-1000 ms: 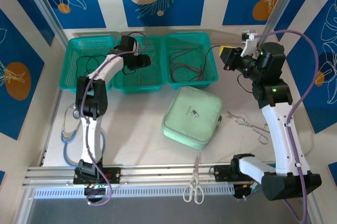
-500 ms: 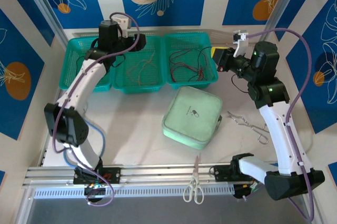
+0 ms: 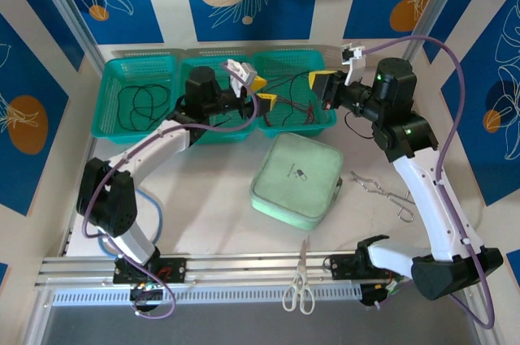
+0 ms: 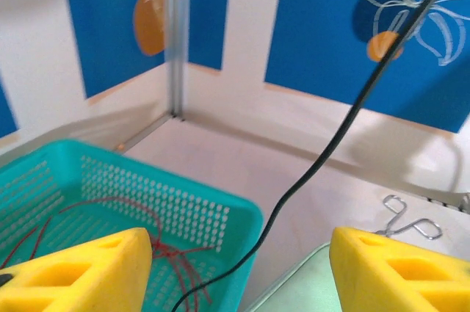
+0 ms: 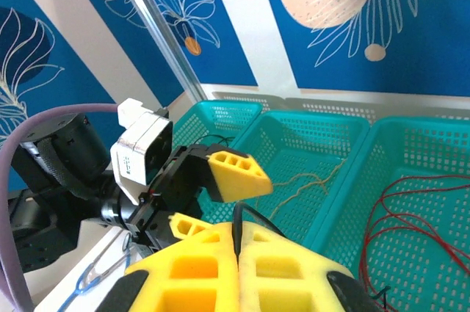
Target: Untangle the cables
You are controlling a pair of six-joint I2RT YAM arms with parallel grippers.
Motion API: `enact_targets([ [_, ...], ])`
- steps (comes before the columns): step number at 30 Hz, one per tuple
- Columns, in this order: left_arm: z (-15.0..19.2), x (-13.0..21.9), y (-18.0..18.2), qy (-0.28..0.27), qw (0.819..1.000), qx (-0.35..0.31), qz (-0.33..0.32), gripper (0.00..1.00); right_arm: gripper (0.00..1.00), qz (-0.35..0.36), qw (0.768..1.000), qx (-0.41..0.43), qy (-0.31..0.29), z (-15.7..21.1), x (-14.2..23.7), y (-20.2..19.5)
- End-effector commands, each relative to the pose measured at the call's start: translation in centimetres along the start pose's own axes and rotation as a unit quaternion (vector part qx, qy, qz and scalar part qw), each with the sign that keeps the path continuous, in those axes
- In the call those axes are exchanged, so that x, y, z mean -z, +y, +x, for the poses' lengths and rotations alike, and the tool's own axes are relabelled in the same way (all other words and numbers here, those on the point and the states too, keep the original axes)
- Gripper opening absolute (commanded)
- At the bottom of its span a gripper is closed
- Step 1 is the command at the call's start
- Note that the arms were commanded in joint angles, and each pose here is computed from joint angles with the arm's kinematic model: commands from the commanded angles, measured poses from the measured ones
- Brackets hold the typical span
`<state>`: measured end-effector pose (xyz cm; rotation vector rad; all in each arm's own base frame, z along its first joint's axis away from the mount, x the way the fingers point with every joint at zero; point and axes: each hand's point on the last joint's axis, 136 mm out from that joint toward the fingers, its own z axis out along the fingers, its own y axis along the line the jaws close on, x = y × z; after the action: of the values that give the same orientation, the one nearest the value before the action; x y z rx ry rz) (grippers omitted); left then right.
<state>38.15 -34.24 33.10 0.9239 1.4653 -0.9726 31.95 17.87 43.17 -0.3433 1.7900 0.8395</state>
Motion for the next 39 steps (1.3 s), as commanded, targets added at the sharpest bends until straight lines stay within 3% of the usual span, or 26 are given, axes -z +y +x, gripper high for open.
enact_targets([
  [1,-1.8,-0.9,-2.8,-0.046,0.995,-0.055,0.070,0.65,0.00,-0.013,1.000,0.012,-0.001,-0.5,0.1,1.2],
  [4,-1.5,-1.4,-3.6,-0.050,0.994,-0.052,0.085,0.62,0.00,-0.019,1.000,0.013,0.006,-0.1,-0.2,1.6],
  [7,-1.6,-1.7,-3.4,-0.057,0.994,-0.034,0.082,0.45,0.00,-0.025,1.000,0.014,0.009,0.1,-0.3,2.1],
  [11,-1.7,-1.8,-3.1,-0.066,0.995,-0.034,0.072,0.31,0.00,-0.028,0.999,0.015,0.013,0.2,-0.4,2.3],
  [16,-1.8,-2.0,-3.4,-0.062,0.994,-0.026,0.081,0.30,0.00,-0.031,0.999,0.014,0.013,0.3,-0.5,2.4],
  [18,-1.8,-2.0,-3.4,-0.059,0.995,-0.024,0.080,0.24,0.00,-0.032,0.999,0.015,0.013,0.3,-0.5,2.4],
  [22,-1.8,-1.9,-3.3,-0.060,0.995,-0.024,0.076,0.00,0.00,-0.031,0.999,0.017,0.015,0.4,-0.6,2.3],
  [27,-1.9,-1.8,-3.0,-0.064,0.996,-0.016,0.064,0.00,0.01,-0.038,0.999,0.020,0.019,0.3,-0.4,2.5],
  [29,-1.9,-1.5,-2.7,-0.065,0.997,-0.015,0.050,0.00,0.32,-0.036,0.999,0.017,0.018,0.2,-0.1,2.4],
  [32,-2.4,-0.9,-2.1,-0.064,0.997,-0.016,0.032,0.00,0.58,-0.025,1.000,0.013,0.010,-0.1,0.3,1.9],
  [35,-3.5,0.9,-0.6,-0.062,0.998,-0.031,-0.014,0.00,0.66,-0.013,1.000,0.013,0.000,-0.5,1.0,1.5],
  [39,-6.5,5.4,2.8,-0.069,0.990,-0.059,-0.108,0.00,0.68,-0.005,1.000,0.013,-0.007,-0.8,1.8,1.0],
])
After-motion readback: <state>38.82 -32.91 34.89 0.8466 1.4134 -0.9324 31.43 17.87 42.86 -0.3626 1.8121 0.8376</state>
